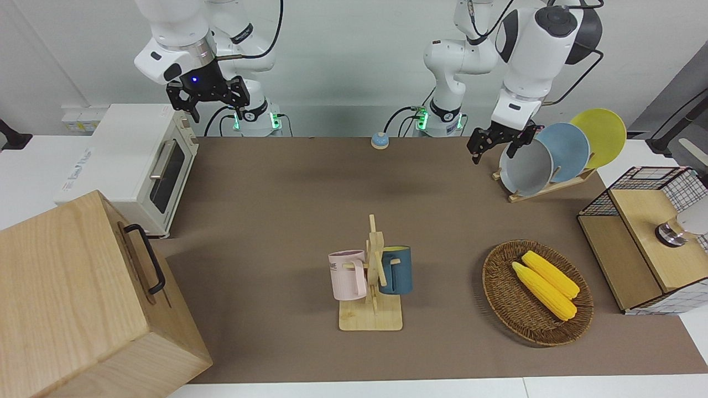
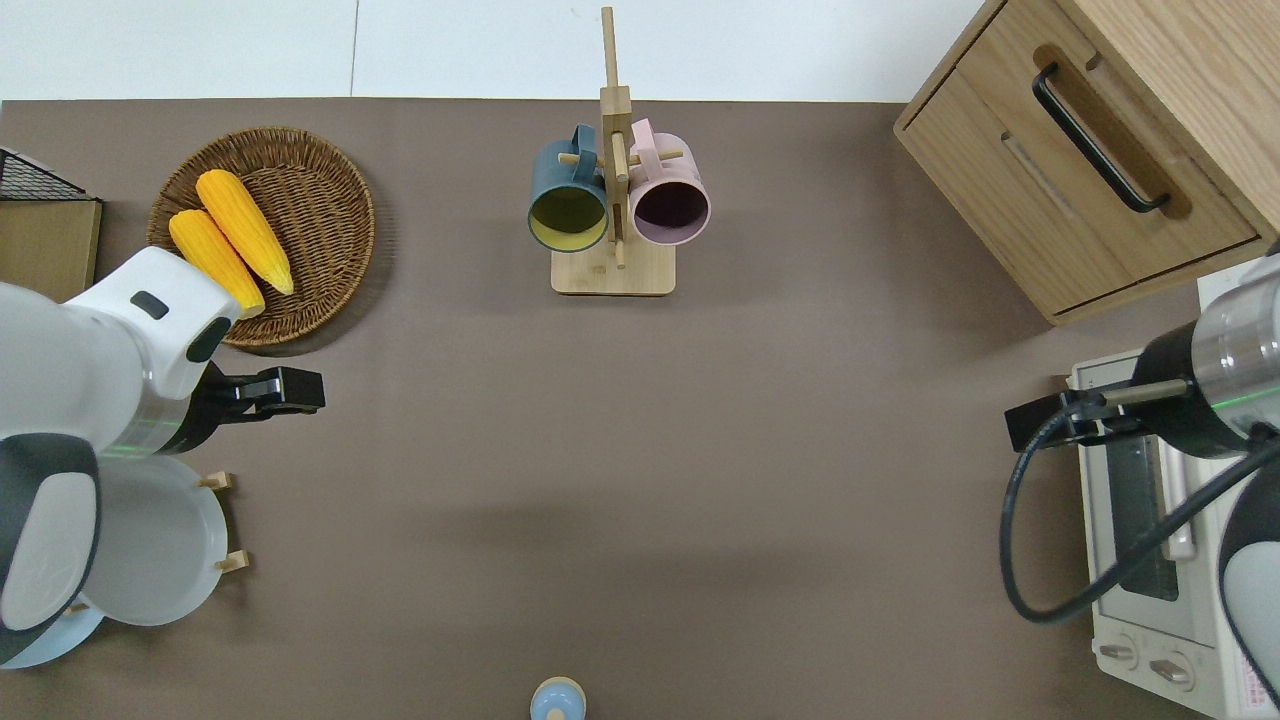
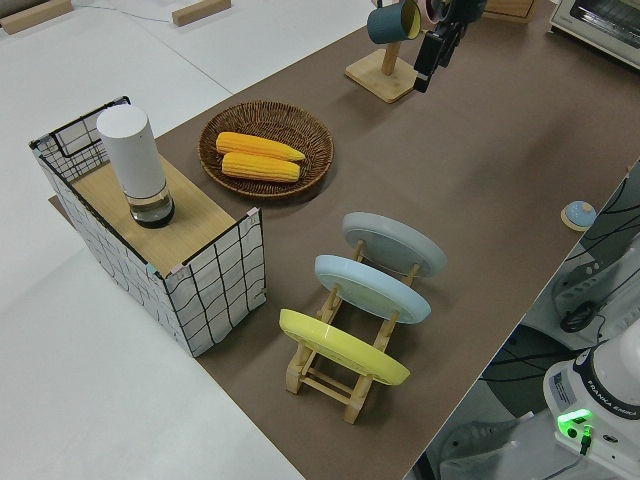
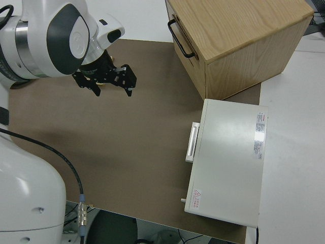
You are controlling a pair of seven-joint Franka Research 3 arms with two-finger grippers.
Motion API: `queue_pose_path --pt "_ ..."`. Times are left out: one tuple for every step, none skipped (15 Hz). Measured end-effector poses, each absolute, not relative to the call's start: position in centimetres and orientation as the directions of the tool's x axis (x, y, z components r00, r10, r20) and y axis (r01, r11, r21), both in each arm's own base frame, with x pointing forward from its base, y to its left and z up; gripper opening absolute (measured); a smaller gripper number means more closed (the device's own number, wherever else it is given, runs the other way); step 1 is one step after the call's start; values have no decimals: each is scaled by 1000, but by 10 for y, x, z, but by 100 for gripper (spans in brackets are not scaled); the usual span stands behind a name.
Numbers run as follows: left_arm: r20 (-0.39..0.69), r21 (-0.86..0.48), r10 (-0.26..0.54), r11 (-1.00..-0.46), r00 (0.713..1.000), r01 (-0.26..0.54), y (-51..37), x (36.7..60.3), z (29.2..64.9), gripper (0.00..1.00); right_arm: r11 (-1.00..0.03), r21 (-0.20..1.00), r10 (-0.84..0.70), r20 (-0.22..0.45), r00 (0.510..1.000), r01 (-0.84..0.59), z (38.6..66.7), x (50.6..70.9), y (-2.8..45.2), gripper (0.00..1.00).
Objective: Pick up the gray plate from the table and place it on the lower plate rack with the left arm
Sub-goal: 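Open the left gripper and withdraw it away from the rack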
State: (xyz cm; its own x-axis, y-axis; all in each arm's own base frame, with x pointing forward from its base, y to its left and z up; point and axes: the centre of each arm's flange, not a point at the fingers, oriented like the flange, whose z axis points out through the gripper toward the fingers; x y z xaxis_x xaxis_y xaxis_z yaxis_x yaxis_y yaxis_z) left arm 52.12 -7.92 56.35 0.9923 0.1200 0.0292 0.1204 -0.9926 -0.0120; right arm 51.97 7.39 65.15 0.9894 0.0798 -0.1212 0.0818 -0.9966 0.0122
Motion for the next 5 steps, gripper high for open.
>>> queue_pose_path --pt "23 -4 98 -995 995 99 -77 518 570 100 -997 12 80 -121 989 82 652 520 74 99" --pt "19 0 86 -996 996 86 -76 515 576 100 -997 12 80 -121 989 82 652 520 74 99" --pt "19 3 79 -997 997 79 -75 513 582 100 -997 12 80 -121 989 82 652 520 74 99" --pt "25 5 77 -997 997 76 -73 512 586 100 -997 12 80 -121 989 82 652 520 74 99" --pt "28 7 78 -997 997 78 -71 512 588 100 -997 12 80 -121 989 82 652 520 74 99"
